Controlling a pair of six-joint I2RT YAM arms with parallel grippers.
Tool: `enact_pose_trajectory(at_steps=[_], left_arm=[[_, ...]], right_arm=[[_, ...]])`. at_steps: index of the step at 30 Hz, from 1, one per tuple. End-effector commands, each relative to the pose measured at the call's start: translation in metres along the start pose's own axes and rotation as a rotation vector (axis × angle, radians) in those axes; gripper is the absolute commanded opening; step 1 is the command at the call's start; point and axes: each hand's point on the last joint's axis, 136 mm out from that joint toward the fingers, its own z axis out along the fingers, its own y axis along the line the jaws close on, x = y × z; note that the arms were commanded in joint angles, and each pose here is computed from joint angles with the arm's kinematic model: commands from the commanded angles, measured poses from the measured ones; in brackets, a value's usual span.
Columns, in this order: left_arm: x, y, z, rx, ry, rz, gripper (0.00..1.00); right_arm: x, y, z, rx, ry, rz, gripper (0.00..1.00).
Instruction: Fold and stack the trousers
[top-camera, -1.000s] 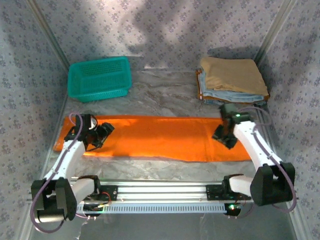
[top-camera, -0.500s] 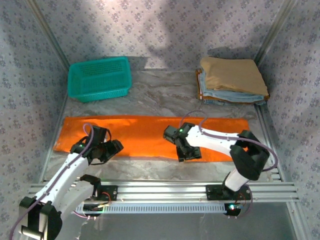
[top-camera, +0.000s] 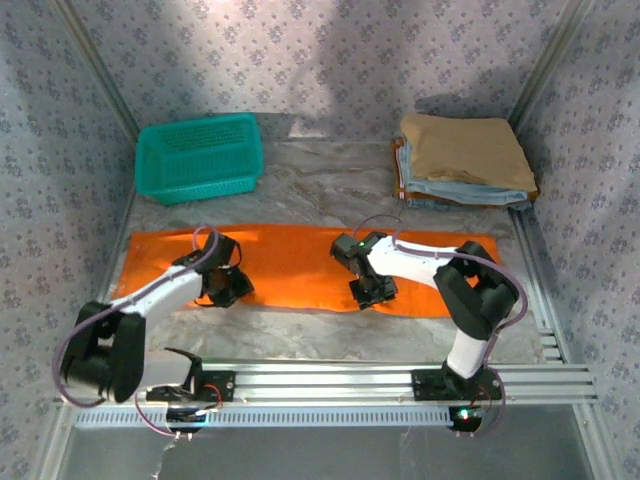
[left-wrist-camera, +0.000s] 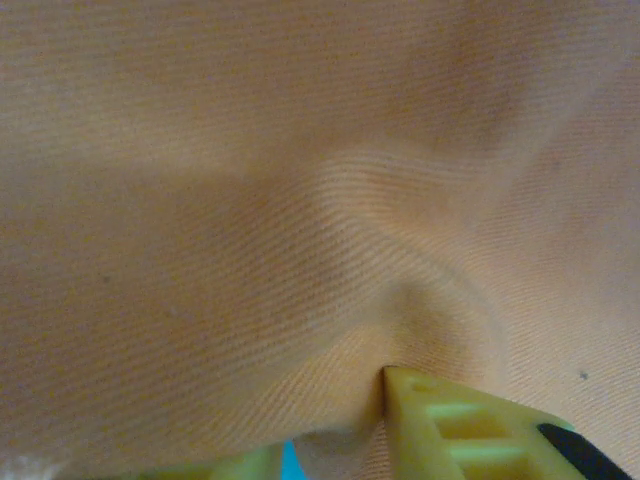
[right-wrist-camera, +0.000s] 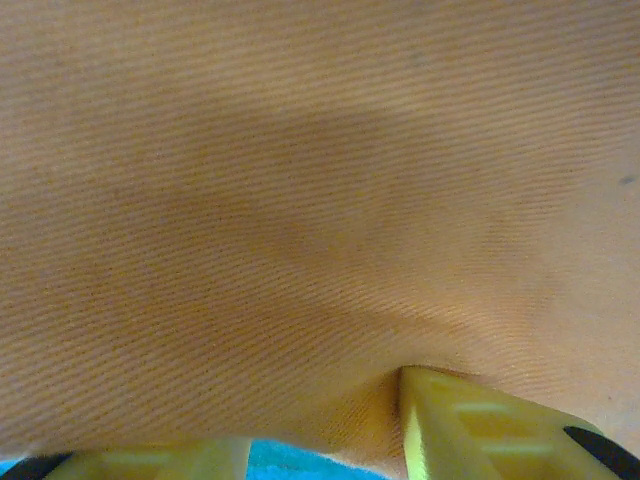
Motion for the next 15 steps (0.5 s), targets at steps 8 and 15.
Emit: enact_pose_trajectory(at_steps=[8,15], left_arm=[[-0.018,0.006,0.013,0.015,0.036,0.031,0.0],[-0.045,-0.029,-0.023,0.106,0.017,0.115,0.0]], right_arm=[[-0.004,0.002,0.005,-0.204,0.045,0.023,0.07],[-0.029,0.014,-0.06,-0.523,0.008,0.025,0.04]])
